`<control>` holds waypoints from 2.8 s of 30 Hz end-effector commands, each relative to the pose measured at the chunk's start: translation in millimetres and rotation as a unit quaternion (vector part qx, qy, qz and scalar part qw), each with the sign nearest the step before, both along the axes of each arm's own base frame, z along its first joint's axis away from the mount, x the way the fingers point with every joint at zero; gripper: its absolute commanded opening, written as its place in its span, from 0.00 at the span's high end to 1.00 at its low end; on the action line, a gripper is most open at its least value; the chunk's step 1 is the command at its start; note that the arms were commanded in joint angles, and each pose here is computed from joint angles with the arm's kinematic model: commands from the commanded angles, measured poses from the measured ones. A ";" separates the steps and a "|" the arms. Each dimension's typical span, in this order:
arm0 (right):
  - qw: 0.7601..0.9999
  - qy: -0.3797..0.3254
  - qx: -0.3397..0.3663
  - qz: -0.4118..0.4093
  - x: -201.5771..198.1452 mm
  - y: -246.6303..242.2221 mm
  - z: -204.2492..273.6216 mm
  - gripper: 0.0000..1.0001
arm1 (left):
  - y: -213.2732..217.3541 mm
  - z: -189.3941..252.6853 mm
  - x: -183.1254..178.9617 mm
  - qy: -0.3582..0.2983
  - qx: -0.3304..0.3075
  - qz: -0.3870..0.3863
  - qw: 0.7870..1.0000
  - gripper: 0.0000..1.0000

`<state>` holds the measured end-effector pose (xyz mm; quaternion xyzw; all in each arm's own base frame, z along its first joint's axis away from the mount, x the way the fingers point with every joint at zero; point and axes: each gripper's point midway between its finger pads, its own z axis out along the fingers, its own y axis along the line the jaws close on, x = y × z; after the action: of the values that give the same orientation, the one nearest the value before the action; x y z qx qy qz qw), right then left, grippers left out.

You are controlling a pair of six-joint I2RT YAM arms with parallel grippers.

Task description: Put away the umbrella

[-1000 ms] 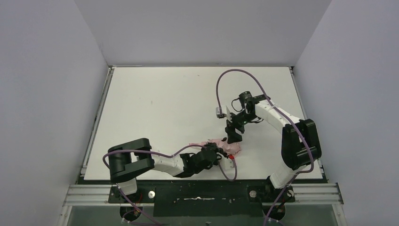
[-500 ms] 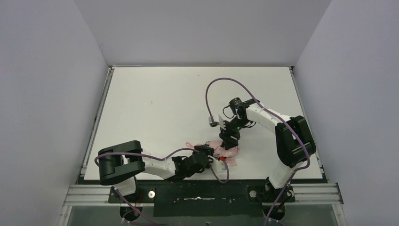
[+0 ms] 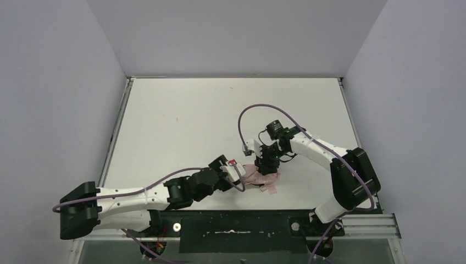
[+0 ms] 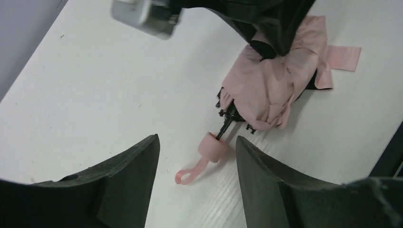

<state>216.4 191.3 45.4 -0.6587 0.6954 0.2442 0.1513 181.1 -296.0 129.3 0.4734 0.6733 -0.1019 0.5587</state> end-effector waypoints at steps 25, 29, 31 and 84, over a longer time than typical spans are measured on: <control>0.942 -0.326 -0.002 0.077 25.0 27.4 -35.2 0.64 | -8.0 5.9 66.9 0.357 -0.115 -0.120 0.919 0.09; 0.944 -0.321 0.002 0.078 23.0 29.1 -33.7 0.64 | -13.6 -9.7 72.8 0.350 -0.077 -0.132 0.924 0.08; 0.944 -0.321 0.004 0.078 22.3 29.2 -33.5 0.64 | -16.0 -17.9 75.1 0.354 -0.069 -0.135 0.923 0.08; 0.816 -0.245 0.225 -0.473 29.8 -15.1 129.5 0.41 | 0.3 -146.4 58.2 0.441 0.106 -0.014 0.891 1.00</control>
<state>239.8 213.9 168.5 -0.4992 0.6556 0.0986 0.5578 257.4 -334.9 19.8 0.4797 0.7946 -0.3046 0.2139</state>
